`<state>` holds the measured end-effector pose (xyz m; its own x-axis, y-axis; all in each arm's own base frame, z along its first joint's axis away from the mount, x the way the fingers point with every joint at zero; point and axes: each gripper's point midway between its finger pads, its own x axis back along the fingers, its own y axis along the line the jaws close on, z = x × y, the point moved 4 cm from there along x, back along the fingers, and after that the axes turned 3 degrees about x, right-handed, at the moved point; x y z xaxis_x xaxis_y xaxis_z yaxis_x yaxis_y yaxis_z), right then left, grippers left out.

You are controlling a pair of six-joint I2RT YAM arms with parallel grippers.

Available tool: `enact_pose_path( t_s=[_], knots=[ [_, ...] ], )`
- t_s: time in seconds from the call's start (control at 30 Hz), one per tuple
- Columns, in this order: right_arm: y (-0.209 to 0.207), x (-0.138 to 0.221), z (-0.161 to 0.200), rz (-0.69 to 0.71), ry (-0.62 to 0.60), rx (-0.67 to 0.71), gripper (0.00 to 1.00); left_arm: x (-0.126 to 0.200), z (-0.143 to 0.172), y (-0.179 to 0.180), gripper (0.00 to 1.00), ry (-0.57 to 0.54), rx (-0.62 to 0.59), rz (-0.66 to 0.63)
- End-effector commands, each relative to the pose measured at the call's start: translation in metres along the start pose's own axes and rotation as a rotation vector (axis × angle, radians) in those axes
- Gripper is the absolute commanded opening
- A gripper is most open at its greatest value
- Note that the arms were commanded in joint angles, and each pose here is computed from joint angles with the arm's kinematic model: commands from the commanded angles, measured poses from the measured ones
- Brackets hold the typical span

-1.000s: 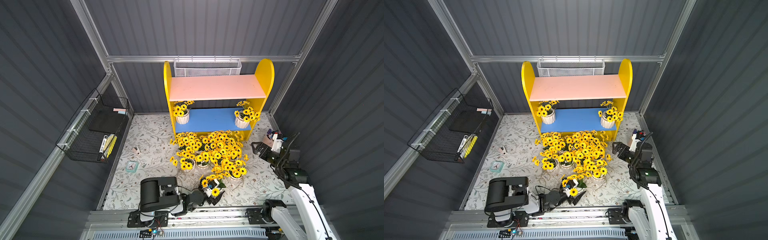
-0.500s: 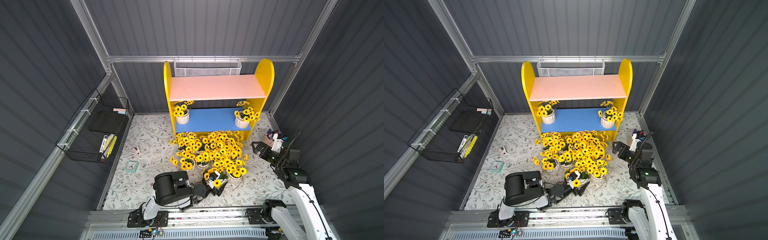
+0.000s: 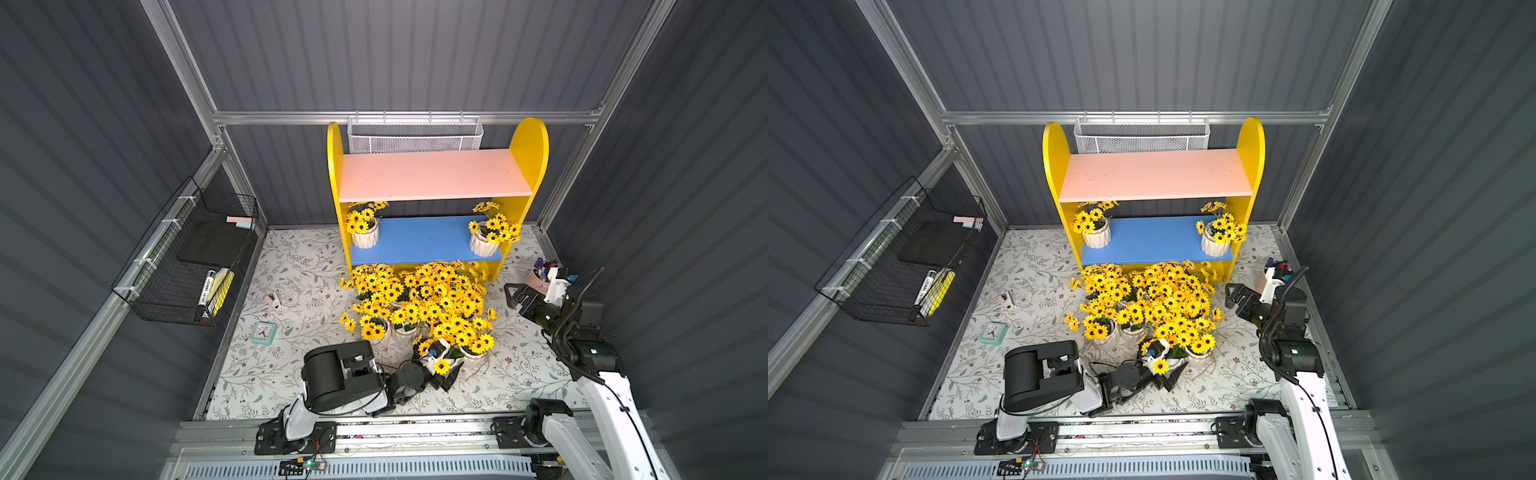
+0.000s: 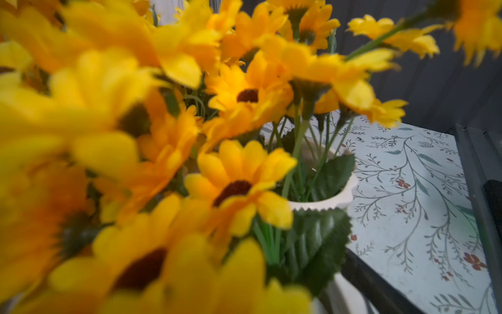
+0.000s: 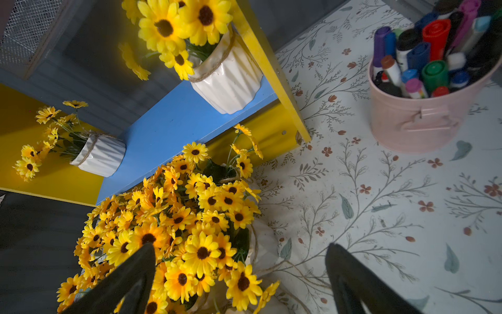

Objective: Take the sunflower pots off the shelves
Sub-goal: Place the sunflower pot at the center of the board.

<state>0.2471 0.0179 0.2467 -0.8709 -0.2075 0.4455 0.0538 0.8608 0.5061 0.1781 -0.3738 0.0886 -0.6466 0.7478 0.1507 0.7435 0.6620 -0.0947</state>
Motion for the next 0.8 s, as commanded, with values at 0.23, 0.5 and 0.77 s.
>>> enact_pose_path(
  t_s=[0.23,0.5,0.77],
  knots=[
    [0.004,0.004,-0.001,-0.020,0.003,0.016,0.99,0.022,-0.033,0.015,0.99,0.072,0.003,-0.098],
    [0.011,0.000,-0.013,-0.024,-0.003,0.031,0.96,0.066,-0.085,0.023,0.99,0.098,0.015,-0.125],
    [0.042,-0.028,-0.029,0.074,-0.012,0.183,0.96,0.107,-0.149,0.034,0.99,0.100,-0.004,-0.172]
  ],
)
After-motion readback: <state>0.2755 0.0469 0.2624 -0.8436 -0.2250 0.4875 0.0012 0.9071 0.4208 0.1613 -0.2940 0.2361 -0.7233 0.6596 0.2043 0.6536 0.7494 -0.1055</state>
